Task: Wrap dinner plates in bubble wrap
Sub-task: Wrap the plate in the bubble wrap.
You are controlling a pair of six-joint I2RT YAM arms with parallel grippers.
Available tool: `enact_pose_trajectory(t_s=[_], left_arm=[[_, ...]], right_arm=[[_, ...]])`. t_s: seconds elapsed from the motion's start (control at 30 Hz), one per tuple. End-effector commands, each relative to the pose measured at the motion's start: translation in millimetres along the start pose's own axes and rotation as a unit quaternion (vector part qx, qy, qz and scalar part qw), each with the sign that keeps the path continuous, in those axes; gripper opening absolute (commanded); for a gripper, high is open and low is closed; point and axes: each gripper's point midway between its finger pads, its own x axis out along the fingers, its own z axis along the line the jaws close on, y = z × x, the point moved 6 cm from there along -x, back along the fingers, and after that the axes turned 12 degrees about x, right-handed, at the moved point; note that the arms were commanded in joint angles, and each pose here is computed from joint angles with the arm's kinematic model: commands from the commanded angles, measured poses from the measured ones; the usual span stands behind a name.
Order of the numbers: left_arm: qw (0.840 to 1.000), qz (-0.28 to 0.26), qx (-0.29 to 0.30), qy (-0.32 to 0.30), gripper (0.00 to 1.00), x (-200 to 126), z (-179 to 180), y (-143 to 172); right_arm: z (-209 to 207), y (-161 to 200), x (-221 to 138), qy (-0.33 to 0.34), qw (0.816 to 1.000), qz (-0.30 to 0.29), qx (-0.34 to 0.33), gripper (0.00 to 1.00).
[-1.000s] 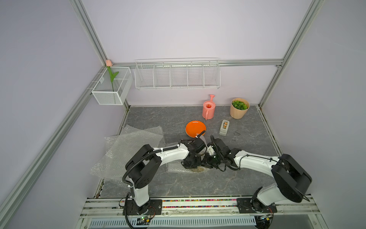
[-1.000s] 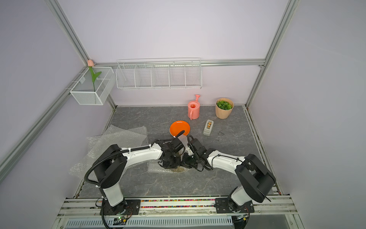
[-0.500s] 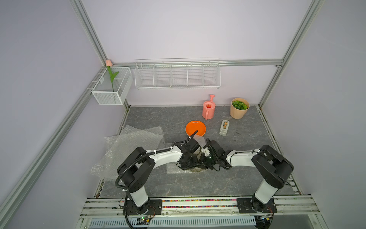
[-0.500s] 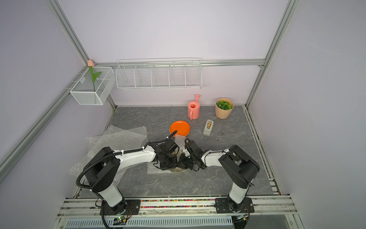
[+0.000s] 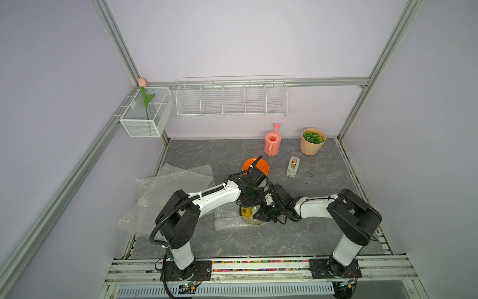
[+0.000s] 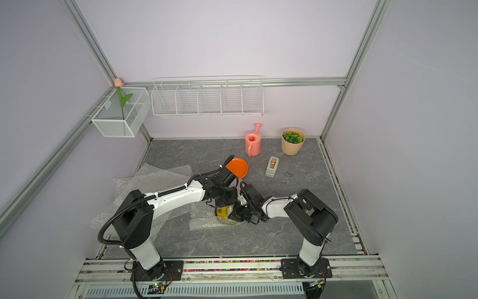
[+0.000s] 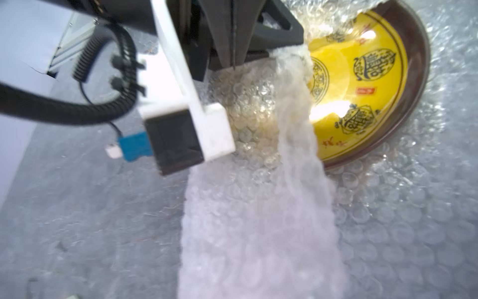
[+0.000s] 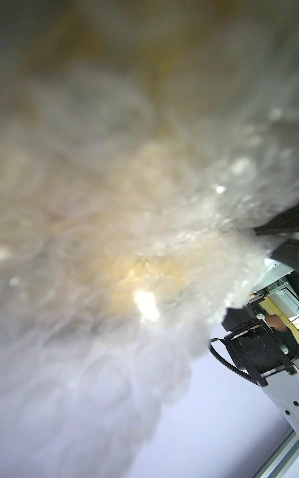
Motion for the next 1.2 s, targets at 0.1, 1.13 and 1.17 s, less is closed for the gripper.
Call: enact_pose_trajectory(t_s=[0.1, 1.13, 1.17], left_arm=[[0.998, 0.037, -0.002, -0.056, 0.0, 28.2, 23.6, 13.3], [0.997, -0.031, 0.051, -0.044, 0.12, -11.1, 19.2, -10.4], [0.996, -0.038, 0.066, -0.039, 0.17, -17.5, 15.0, -16.6]], right_arm=[[-21.2, 8.6, -1.7, 0.05, 0.998, 0.001, 0.03, 0.08], [-43.4, 6.4, -21.3, 0.097, 0.995, 0.0, 0.022, 0.13], [-44.4, 7.0, -21.5, 0.099, 0.995, 0.001, 0.02, 0.13]])
